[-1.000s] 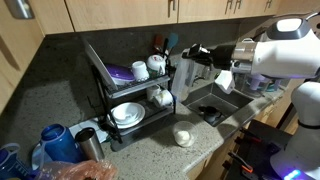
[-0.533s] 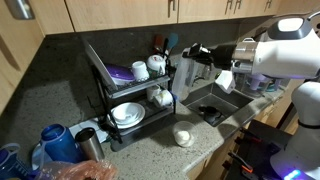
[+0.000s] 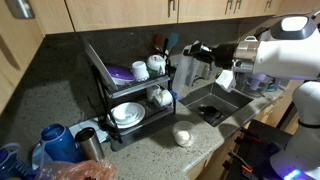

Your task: Pour the contents from the left bowl to the right bowl

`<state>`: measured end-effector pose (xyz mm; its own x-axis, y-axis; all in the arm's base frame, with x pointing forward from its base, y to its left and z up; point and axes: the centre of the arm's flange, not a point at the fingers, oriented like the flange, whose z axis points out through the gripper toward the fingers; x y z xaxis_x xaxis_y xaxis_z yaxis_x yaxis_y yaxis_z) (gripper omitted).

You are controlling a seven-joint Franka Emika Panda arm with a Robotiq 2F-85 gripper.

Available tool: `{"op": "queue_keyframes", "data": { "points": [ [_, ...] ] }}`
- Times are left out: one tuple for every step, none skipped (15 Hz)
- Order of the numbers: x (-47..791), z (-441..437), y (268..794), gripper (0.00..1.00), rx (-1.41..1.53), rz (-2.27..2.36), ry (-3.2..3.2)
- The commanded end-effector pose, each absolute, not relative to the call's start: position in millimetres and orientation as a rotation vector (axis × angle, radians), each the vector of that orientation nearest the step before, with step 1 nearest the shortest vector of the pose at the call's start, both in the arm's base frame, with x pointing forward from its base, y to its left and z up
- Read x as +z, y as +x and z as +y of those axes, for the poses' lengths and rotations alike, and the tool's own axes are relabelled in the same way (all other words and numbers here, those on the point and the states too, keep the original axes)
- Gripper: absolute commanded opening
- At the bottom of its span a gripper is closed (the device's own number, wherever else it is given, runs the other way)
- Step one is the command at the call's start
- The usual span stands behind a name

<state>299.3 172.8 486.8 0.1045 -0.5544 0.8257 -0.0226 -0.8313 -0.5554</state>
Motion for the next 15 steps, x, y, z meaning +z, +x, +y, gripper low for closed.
{"op": "queue_keyframes", "data": {
  "points": [
    [444.6,151.3,244.6,0.01,-1.783,0.565,-1.984],
    [444.2,151.4,244.6,0.01,-1.785,0.564,-1.983],
    [444.0,151.8,244.3,0.01,-1.787,0.563,-1.982],
    [443.8,152.3,244.0,0.01,-1.789,0.56,-1.982],
    [443.8,153.0,243.7,0.01,-1.794,0.556,-1.98],
    [443.8,153.6,243.3,0.01,-1.796,0.554,-1.98],
    [443.8,153.9,242.9,0.01,-1.8,0.55,-1.979],
    [444.0,154.5,242.6,0.01,-1.802,0.547,-1.978],
    [444.4,155.2,242.2,0.01,-1.806,0.543,-1.975],
    [444.7,155.3,242.0,0.01,-1.811,0.54,-1.974],
    [444.8,155.6,241.4,0.01,-1.814,0.539,-1.973],
    [445.0,155.8,241.0,0.01,-1.816,0.537,-1.972],
    [445.2,156.0,240.4,0.01,-1.819,0.535,-1.972],
    [445.4,156.2,239.9,0.01,-1.821,0.533,-1.971],
    [445.6,156.5,239.4,0.01,-1.823,0.531,-1.97]
  ]
}}
